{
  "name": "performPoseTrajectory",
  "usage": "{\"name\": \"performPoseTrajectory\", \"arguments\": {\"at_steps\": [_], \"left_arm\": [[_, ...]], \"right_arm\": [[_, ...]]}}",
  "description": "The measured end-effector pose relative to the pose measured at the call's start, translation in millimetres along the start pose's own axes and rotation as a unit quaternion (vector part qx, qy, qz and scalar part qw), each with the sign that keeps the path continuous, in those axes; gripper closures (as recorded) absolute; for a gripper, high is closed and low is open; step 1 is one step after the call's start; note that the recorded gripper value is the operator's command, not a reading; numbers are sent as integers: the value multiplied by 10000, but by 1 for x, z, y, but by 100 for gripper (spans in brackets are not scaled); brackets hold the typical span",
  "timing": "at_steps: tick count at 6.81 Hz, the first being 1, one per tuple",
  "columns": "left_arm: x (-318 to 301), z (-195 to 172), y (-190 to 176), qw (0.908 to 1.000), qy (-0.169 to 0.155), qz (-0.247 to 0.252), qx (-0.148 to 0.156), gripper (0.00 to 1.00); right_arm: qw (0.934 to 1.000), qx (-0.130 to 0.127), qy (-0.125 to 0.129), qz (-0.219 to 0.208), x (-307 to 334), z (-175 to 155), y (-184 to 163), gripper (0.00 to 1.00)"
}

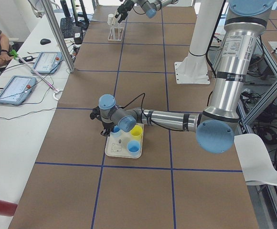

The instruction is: Transfer IKEA cup to right arm and place on rack

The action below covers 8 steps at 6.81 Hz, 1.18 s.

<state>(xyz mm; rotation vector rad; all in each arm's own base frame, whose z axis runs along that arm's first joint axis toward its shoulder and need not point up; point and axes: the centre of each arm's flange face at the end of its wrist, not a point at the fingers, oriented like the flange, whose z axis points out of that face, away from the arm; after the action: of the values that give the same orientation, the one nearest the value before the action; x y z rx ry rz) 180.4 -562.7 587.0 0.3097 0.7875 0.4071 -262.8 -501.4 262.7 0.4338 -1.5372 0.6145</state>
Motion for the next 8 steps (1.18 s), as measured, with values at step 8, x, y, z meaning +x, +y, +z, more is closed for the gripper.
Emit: {"name": "performPoseTrajectory", "arguments": {"at_steps": [8], "left_arm": [[7, -28, 19, 9999, -16, -4, 168, 100]], "right_arm": [[10000, 0, -5, -1, 0, -2, 0, 0]]}}
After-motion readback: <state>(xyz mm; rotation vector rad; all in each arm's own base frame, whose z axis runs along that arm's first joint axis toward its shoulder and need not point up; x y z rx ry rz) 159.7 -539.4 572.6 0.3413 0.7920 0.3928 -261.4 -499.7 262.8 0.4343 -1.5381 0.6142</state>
